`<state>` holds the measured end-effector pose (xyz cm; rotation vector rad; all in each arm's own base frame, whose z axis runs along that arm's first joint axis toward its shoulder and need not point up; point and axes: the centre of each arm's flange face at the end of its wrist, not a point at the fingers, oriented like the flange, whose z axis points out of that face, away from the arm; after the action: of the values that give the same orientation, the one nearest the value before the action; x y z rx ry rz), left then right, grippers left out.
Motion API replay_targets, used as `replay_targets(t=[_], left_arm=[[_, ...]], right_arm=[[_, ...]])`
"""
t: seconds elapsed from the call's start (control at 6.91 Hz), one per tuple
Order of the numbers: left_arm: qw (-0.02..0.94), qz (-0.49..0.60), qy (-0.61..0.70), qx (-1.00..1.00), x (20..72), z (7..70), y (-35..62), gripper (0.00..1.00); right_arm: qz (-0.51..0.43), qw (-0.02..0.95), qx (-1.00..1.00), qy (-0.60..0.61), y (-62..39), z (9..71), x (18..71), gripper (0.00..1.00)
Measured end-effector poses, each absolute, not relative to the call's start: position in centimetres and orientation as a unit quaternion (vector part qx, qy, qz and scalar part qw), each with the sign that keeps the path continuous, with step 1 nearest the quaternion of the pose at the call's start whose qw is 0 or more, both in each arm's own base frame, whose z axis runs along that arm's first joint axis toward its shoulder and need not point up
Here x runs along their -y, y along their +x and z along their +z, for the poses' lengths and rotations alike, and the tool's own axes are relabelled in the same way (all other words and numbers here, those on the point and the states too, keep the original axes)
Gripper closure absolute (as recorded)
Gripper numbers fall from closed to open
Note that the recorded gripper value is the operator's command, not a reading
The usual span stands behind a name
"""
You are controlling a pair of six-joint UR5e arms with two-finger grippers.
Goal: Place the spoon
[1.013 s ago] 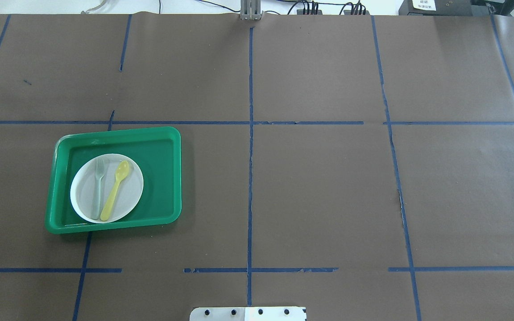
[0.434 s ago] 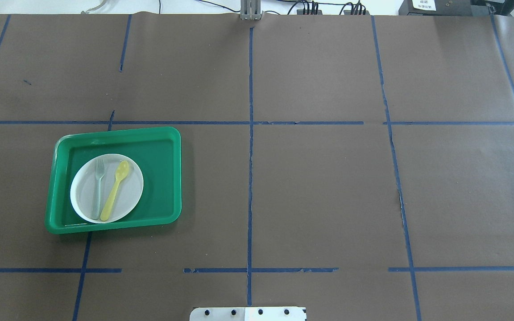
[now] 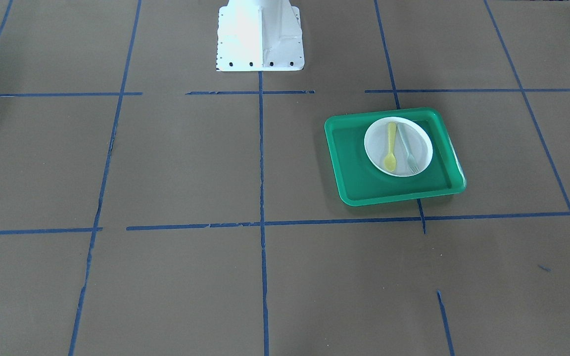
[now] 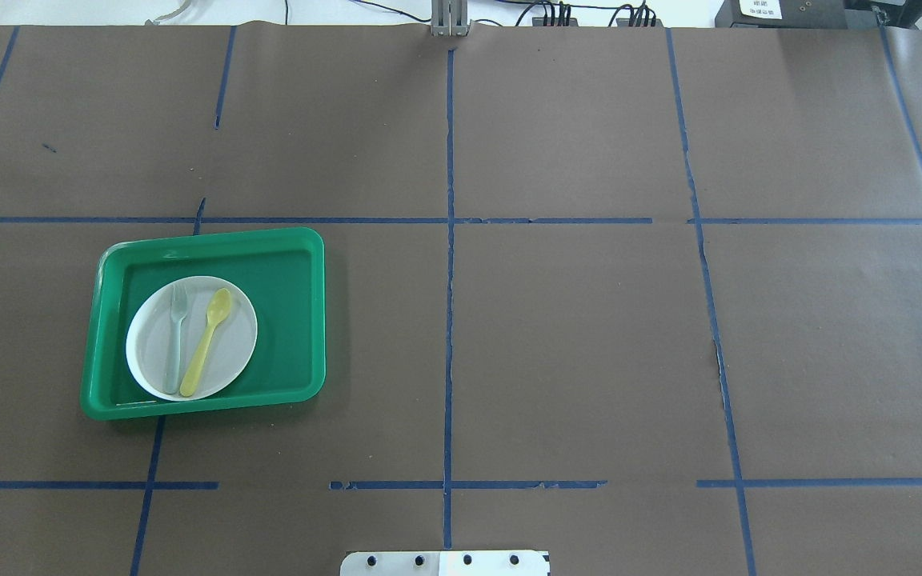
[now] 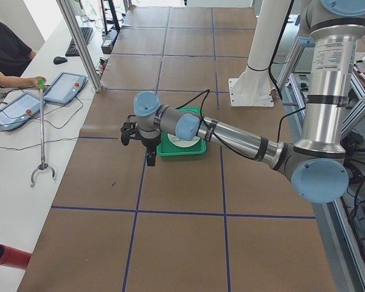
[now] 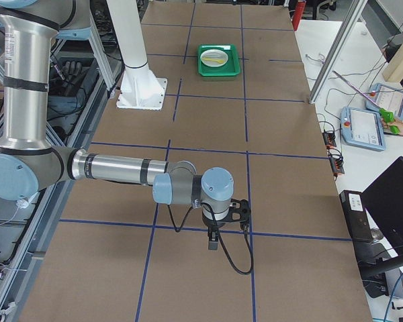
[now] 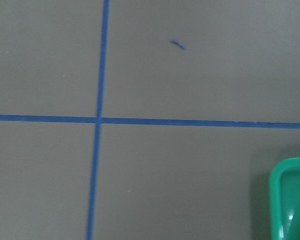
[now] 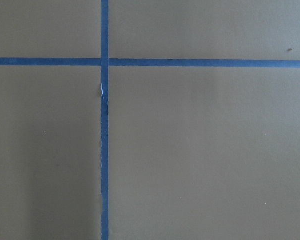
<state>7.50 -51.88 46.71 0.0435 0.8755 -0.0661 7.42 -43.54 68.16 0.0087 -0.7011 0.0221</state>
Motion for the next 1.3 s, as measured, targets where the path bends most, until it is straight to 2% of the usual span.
replay_targets(t=[0.43,0.87,1.16,1.3], left_arm=[[0.906,-0.026,0.021,-0.423,52.6,37.5,20.2,0.00],[0.913,0.001,0.045,-0.405,49.0,35.4,32.1,0.00],[0.912,-0.008,0.051,-0.406,46.7,37.1,37.7,0.18],[0.914,-0.004,0.045,-0.403,46.1,38.0,39.0,0.21]], right_arm=[[0.011,0.939,0.343,0.004,7.4,68.2,43.5,0.00],[0.011,0.939,0.343,0.004,7.4,68.2,43.5,0.00],[0.011,0.939,0.343,0.004,7.4,68.2,43.5,0.00],[0.011,0.939,0.343,0.004,7.4,68.2,43.5,0.00]])
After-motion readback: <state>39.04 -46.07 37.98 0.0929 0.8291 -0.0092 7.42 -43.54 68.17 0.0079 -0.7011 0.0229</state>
